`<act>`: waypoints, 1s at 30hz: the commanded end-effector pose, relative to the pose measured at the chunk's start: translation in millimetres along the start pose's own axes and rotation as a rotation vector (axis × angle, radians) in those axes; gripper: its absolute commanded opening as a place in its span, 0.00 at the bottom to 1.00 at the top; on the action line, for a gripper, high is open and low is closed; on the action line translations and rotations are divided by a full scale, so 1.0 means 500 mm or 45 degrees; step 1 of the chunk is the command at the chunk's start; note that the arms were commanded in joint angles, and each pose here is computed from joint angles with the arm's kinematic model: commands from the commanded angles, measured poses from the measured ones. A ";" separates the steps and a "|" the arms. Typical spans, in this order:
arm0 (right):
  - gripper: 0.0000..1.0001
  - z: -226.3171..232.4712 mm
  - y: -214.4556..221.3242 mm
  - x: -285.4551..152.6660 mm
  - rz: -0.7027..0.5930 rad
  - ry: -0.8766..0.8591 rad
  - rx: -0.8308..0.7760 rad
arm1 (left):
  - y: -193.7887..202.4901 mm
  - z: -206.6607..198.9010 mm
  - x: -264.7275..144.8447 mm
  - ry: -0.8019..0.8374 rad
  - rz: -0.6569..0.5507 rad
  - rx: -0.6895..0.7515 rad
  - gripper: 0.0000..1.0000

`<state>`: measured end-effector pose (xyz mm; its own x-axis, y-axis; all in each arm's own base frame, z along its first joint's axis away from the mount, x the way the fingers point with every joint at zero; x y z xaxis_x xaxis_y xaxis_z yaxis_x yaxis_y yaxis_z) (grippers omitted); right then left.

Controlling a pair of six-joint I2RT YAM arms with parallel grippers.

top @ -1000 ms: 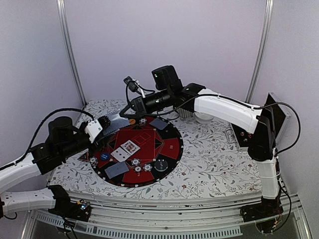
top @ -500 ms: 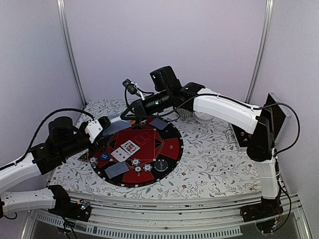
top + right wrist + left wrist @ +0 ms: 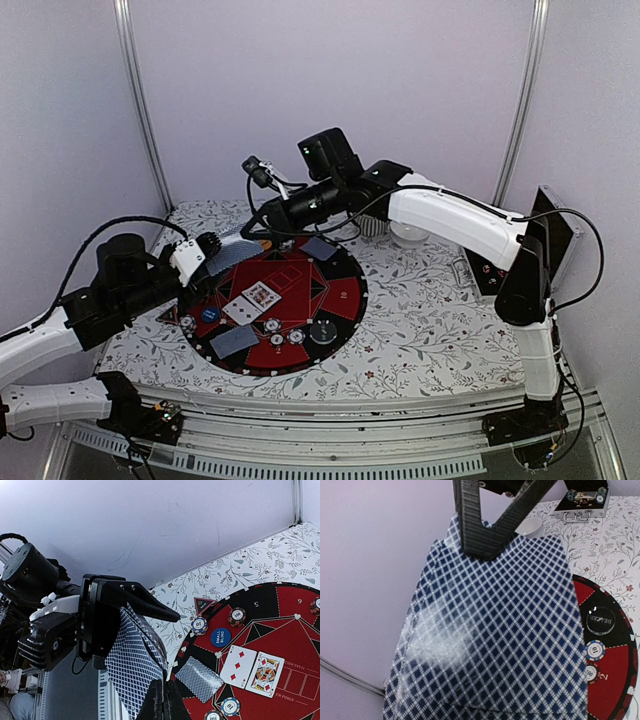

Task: Distribute texas hold em gaming equipment
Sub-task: Adjust the poker card at the face-down deck piles.

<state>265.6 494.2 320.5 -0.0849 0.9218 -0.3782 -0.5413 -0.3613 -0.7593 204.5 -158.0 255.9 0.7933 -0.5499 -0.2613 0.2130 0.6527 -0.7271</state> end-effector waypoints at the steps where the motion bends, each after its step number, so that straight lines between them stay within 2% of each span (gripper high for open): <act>1: 0.01 -0.008 -0.006 0.035 -0.043 0.052 0.037 | -0.031 0.001 -0.003 0.037 -0.114 -0.039 0.54; 7: 0.03 -0.006 -0.010 0.043 -0.060 0.069 0.037 | -0.038 0.000 -0.002 0.061 -0.129 -0.071 0.54; 16: 0.24 0.002 -0.005 0.052 -0.049 0.007 0.077 | -0.041 0.009 -0.002 0.037 -0.125 -0.107 0.55; 23: 0.30 0.003 -0.011 0.047 -0.063 0.002 0.094 | -0.045 0.015 -0.006 0.029 -0.134 -0.136 0.56; 26: 0.36 0.002 -0.013 0.043 -0.061 -0.021 0.120 | -0.046 0.018 -0.006 0.031 -0.134 -0.149 0.56; 30: 0.39 0.001 -0.014 0.040 -0.069 -0.039 0.142 | -0.049 0.019 -0.007 0.042 -0.143 -0.166 0.57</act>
<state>263.9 514.3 314.4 -0.0660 0.9324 -0.3552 -0.6247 -0.3162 -0.7140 201.5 -166.1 258.3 0.7476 -0.6106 -0.2611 0.1891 0.5727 -0.7977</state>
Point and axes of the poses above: each gripper's point midway between its finger pads, its own x axis out along the fingers, its own z axis along the line the jaws close on, y = z × x, the point moved 6 cm from there along -x, back along the fingers, and after that the axes turned 7 degrees about x, right-handed, at the moved point
